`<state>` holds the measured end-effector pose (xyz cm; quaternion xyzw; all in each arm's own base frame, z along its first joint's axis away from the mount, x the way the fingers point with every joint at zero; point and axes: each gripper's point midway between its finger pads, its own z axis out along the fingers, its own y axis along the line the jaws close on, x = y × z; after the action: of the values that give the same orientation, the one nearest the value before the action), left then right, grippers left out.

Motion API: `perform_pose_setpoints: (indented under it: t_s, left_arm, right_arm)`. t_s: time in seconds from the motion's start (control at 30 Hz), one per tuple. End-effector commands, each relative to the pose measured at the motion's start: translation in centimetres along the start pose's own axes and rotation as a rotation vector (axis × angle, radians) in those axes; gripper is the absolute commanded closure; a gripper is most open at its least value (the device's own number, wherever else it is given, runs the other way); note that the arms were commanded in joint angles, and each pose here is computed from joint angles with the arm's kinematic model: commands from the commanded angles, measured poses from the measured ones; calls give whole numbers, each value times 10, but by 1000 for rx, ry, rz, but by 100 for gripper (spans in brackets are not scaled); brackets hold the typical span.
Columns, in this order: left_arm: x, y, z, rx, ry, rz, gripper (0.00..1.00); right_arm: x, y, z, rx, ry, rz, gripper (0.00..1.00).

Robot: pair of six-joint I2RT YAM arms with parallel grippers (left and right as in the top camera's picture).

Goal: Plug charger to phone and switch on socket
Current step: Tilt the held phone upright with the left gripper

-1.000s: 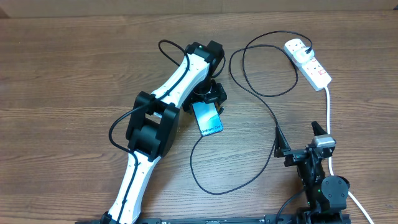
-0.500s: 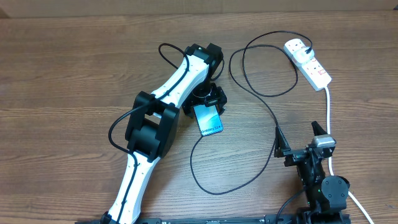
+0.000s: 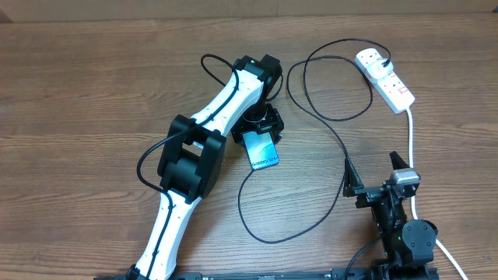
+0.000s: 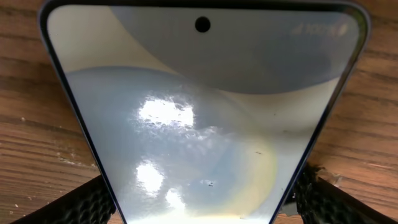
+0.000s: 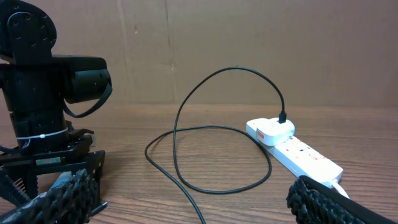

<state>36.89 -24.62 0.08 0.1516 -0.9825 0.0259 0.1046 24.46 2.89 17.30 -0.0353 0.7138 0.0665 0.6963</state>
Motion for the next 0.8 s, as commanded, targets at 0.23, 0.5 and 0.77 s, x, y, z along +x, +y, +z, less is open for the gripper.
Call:
perform_pose_setpoints:
  t_s: [0.23, 0.5, 0.77]
  left_arm:
    - [-4, 16, 19, -93, -22, -14, 22]
    - [-3, 18, 16, -85, -1, -18, 25]
    - [-4, 24, 11, -62, 44, -35, 28]
  right_arm:
    - [2, -1, 0, 8, -3, -2, 0]
    - [2, -1, 0, 8, -3, -2, 0]
    - [2, -1, 0, 8, -3, -2, 0]
